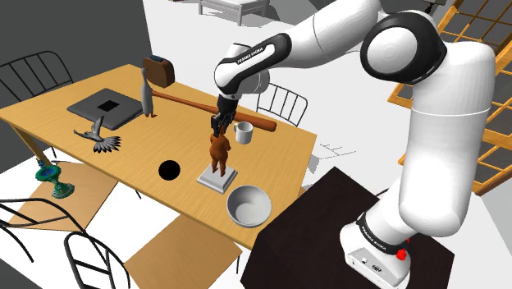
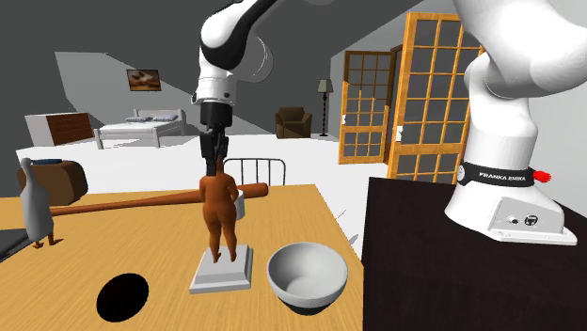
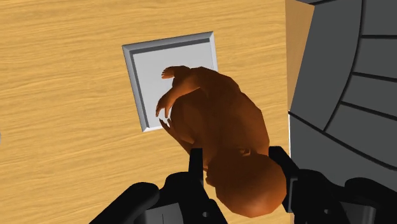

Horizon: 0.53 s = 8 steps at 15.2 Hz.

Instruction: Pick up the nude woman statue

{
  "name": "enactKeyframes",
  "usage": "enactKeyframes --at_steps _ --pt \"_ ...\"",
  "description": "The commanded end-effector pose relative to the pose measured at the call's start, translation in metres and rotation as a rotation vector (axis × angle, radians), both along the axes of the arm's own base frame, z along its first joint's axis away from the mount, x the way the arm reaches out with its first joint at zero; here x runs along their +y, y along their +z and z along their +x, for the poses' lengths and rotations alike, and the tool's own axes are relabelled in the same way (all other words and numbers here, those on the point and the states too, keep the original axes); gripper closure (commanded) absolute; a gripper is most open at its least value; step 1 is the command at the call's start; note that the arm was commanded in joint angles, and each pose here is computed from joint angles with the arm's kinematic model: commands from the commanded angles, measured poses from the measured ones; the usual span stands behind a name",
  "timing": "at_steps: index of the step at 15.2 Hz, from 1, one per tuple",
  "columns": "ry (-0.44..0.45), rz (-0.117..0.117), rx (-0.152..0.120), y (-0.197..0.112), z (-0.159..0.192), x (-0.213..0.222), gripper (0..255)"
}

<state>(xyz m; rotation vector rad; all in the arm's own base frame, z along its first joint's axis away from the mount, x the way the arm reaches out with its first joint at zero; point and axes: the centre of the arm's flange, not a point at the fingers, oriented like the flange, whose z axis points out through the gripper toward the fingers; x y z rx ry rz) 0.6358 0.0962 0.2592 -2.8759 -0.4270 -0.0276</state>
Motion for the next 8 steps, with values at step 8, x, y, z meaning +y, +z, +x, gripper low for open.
enactKeyframes --at_steps 8 --pt "0.000 0.000 -0.001 0.047 0.000 0.000 255"
